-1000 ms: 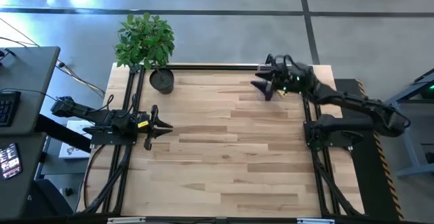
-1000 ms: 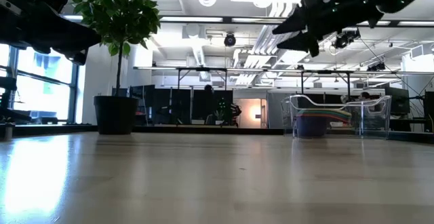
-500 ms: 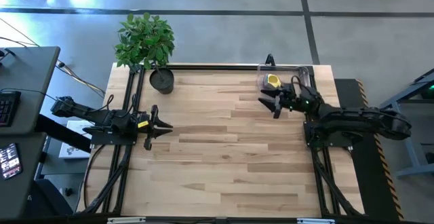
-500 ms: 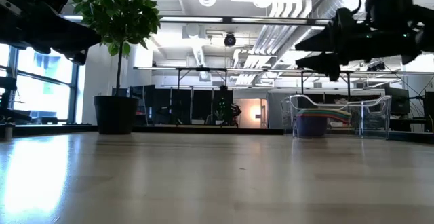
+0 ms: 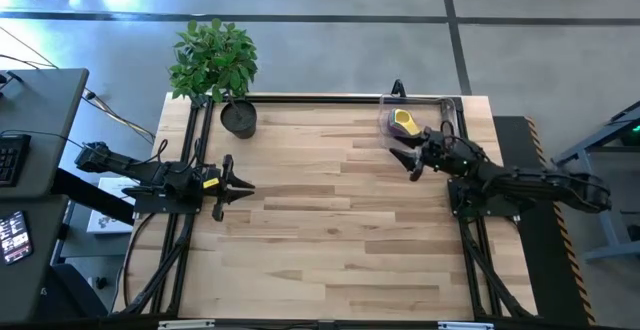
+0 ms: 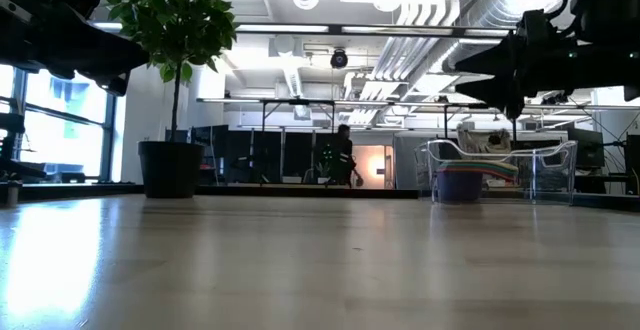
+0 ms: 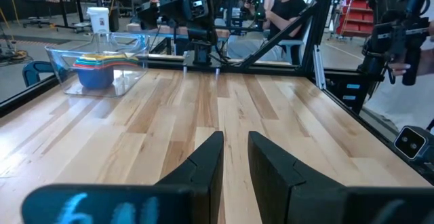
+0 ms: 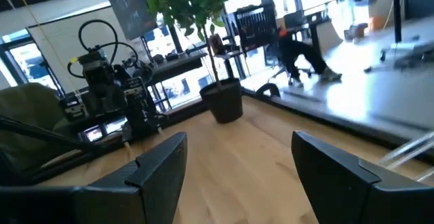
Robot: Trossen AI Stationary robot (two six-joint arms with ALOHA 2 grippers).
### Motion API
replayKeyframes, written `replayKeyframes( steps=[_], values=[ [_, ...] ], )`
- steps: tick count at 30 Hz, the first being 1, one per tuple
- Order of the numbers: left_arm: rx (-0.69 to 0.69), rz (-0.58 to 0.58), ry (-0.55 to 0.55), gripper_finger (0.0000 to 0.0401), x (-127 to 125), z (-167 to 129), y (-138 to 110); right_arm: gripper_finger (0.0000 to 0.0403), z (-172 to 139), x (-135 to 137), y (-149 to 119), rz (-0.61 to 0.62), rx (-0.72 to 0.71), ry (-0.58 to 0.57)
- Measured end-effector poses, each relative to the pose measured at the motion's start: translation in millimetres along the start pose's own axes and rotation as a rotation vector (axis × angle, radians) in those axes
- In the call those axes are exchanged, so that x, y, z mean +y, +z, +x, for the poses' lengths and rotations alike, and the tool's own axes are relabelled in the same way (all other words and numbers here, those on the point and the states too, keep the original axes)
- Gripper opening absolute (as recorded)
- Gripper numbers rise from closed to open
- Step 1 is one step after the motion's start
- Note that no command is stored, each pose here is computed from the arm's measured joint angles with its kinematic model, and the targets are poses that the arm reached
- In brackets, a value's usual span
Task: Nest measuring cups in basket
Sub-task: Return to Home Position
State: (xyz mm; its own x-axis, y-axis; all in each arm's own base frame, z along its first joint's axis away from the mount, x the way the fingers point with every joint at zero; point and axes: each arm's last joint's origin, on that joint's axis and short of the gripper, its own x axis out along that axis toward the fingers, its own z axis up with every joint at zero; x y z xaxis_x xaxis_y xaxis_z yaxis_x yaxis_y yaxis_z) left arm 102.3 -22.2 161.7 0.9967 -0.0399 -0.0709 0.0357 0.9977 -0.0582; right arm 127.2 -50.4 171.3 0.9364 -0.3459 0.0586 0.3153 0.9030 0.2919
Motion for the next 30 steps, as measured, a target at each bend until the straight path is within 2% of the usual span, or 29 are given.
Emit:
replayKeyframes(
  steps=[7, 24, 30],
  values=[
    [0.000, 0.000, 0.000, 0.0060, 0, 0, 0, 0.0256, -14, 1, 6, -0.101, -0.028, -0.030],
    [0.000, 0.000, 0.000, 0.0060, 0, 0, 0, 0.0256, -28, -6, -20, -0.124, 0.248, -0.097],
    [0.000, 0.000, 0.000, 0.0060, 0, 0, 0, 0.0256, -27, -8, -23, -0.122, 0.291, -0.110]
  ],
)
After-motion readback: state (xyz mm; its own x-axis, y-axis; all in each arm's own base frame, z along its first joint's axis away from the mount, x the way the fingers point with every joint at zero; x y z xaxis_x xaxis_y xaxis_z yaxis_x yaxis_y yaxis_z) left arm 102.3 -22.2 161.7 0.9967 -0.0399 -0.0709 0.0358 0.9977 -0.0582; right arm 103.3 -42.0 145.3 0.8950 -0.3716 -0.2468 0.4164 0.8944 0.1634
